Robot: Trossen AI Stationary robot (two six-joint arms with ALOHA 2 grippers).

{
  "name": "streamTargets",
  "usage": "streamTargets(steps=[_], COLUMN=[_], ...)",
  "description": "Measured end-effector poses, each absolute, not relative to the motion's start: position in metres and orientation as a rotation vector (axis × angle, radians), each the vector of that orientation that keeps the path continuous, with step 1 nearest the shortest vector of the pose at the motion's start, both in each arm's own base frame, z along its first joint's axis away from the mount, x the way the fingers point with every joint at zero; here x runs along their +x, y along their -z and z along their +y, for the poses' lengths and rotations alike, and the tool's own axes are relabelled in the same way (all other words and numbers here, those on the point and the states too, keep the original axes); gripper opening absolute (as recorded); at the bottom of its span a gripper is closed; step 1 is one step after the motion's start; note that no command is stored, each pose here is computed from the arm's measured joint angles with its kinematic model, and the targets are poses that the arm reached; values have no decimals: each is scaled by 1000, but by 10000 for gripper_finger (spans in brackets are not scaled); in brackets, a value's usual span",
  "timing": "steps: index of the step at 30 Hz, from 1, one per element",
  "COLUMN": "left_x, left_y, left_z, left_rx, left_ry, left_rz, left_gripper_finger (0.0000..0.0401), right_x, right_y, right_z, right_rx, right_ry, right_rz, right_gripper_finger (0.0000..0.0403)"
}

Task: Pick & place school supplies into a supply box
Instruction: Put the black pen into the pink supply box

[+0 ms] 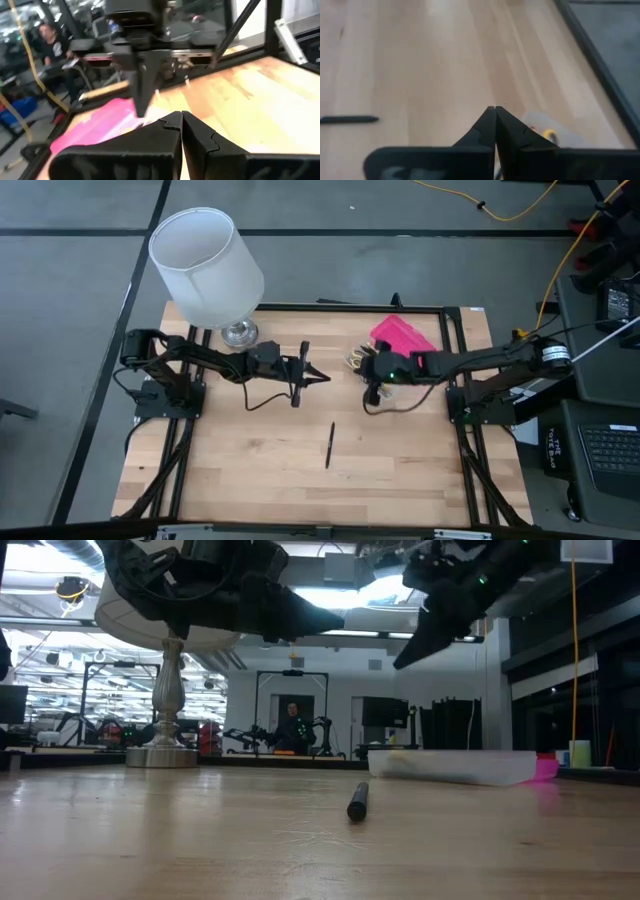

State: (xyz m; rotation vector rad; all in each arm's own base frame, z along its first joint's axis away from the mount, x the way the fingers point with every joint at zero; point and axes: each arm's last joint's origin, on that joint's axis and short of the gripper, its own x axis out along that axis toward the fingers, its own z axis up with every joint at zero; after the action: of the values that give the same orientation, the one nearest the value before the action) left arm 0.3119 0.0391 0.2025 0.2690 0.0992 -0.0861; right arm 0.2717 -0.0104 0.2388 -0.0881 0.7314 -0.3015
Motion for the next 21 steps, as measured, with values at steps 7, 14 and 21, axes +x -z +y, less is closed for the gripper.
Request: streamTargets(steps=[7, 14, 21], left_x=[315, 322, 321], left_y=[-196, -199, -224], left_z=[11, -23, -61], left_rx=[197, 19, -206], left_ry=[-102, -273, -358], left_rz=[224, 509, 683], left_gripper_finger=[3, 3, 3], right_x=[268, 273, 273], right_y=[-218, -224, -225], right_z=[5, 5, 5], right_rx=[-111, -180, -206], right_ry=[247, 222, 214], right_rz=[686, 617, 609], right_gripper_finger=[15, 7, 28])
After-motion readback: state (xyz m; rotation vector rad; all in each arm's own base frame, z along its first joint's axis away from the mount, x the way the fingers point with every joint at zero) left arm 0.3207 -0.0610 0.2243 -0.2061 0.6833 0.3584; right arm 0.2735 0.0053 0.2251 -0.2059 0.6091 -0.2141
